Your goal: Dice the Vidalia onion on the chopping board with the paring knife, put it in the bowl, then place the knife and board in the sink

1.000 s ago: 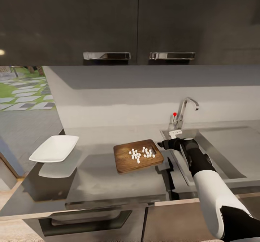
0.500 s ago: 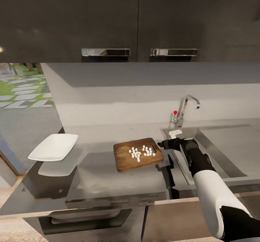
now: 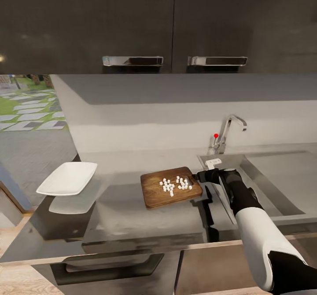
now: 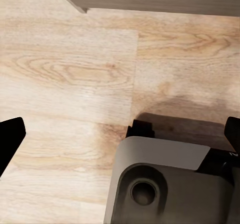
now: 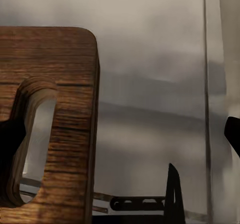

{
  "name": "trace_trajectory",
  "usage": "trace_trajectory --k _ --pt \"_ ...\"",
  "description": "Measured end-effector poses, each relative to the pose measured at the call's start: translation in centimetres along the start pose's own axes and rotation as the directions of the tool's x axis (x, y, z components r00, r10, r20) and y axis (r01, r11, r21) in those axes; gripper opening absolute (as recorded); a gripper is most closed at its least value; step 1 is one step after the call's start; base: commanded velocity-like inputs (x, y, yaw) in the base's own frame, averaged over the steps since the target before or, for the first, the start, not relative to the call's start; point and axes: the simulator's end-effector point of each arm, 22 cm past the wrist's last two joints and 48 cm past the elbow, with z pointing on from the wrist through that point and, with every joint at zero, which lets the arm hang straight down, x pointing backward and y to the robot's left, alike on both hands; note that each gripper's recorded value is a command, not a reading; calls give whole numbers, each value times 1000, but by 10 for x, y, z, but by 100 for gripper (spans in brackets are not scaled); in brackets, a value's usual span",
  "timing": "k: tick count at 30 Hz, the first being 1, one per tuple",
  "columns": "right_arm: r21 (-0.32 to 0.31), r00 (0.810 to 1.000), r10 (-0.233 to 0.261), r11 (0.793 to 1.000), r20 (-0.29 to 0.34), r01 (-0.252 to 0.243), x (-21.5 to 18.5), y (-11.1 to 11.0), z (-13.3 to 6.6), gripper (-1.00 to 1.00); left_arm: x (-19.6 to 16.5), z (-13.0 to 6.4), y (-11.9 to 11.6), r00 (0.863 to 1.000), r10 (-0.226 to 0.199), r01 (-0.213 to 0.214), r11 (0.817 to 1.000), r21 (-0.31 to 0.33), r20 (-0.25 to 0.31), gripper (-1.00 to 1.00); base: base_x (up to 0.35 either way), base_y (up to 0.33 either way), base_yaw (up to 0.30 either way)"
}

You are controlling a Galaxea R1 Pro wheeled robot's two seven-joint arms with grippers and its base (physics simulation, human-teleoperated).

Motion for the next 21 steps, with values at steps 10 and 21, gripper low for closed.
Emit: trace_trajectory --k 10,21 --pt "1 1000 0 1000 0 0 0 -1 0 100 0 0 0 1000 0 0 1000 0 0 100 0 2 0" --pt "-1 1000 2 1000 -11 -2 6 0 5 100 4 1 0 1000 1 -1 1000 -1 -10 100 0 0 0"
